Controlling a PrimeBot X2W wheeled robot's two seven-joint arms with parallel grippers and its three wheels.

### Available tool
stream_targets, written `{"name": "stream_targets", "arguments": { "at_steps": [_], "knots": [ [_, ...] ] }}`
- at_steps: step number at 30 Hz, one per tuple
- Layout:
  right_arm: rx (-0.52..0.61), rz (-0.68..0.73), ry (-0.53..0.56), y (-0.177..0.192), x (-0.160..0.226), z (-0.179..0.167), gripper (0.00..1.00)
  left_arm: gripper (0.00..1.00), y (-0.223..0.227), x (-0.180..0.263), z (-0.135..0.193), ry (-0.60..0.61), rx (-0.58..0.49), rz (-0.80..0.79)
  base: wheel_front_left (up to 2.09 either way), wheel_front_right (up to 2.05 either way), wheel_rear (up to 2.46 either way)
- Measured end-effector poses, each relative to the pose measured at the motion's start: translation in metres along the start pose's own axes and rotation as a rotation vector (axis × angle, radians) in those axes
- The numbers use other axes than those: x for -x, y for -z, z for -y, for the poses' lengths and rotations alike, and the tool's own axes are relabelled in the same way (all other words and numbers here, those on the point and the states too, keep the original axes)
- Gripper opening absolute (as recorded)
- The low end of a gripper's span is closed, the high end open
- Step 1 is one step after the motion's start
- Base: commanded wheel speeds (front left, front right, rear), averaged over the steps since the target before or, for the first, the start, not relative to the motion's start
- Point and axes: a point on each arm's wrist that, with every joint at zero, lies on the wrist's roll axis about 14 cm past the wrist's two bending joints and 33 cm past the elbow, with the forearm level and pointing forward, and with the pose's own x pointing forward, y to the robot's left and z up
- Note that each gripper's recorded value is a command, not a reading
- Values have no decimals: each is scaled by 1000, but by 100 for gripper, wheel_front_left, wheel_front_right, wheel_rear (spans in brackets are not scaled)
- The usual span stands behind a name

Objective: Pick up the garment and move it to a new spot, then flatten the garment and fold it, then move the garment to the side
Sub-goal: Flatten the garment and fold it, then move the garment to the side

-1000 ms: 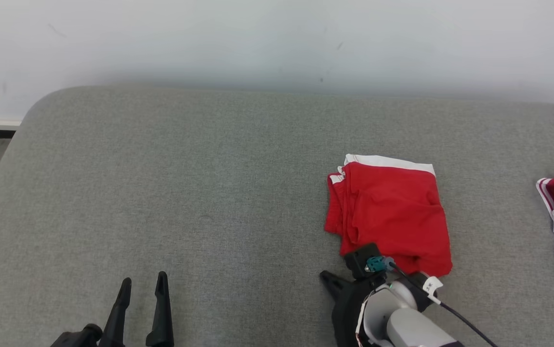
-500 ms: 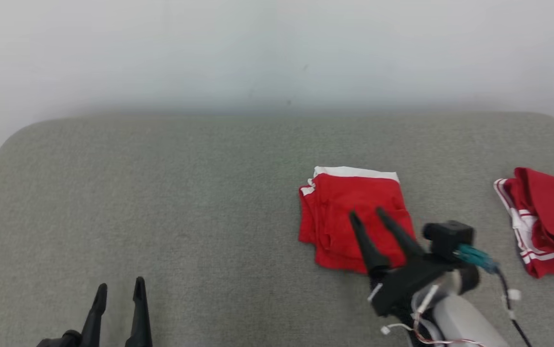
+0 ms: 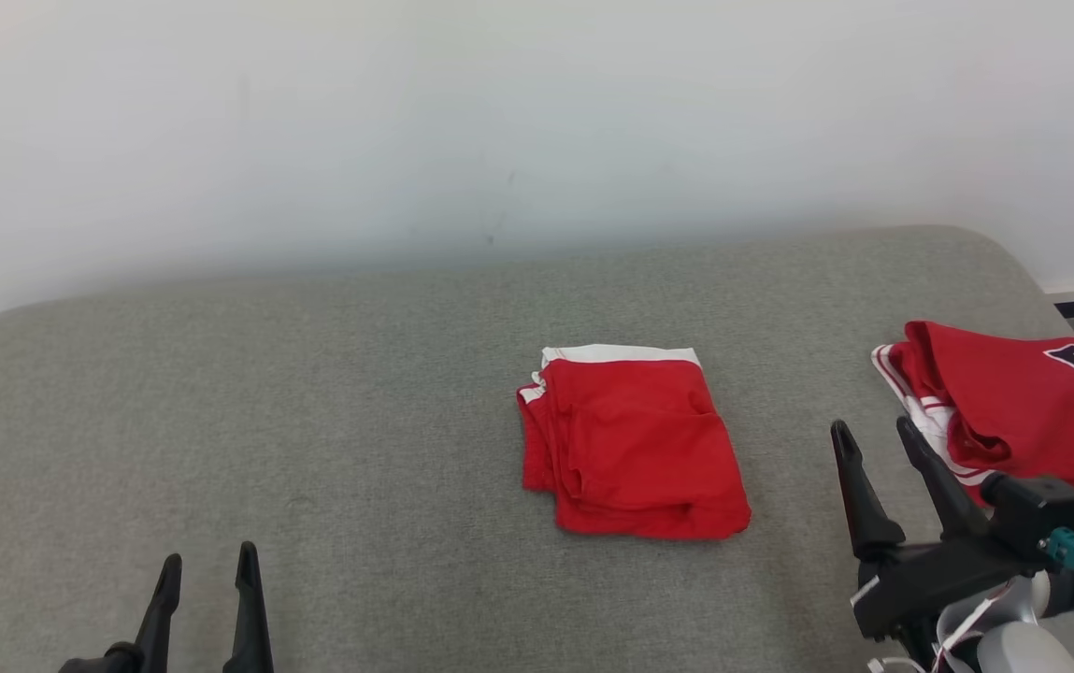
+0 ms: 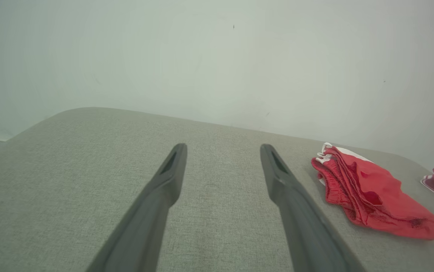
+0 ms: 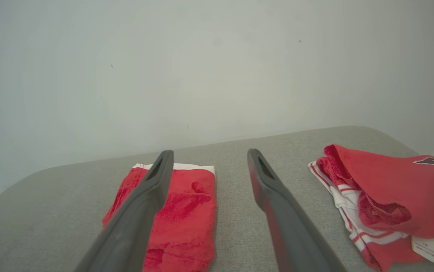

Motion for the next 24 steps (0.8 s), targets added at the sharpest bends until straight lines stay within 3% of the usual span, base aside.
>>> {"name": "stream_targets", "arguments": {
  "at_steps": [7, 24],
  "knots": [
    [67, -58, 21, 16, 17, 16, 100, 100, 12, 7, 2, 17, -23, -40, 0, 0, 0],
    [53, -81, 55, 32, 28, 26, 100, 100, 14, 22, -10, -13, -34, -51, 0, 0, 0]
  ]
}}
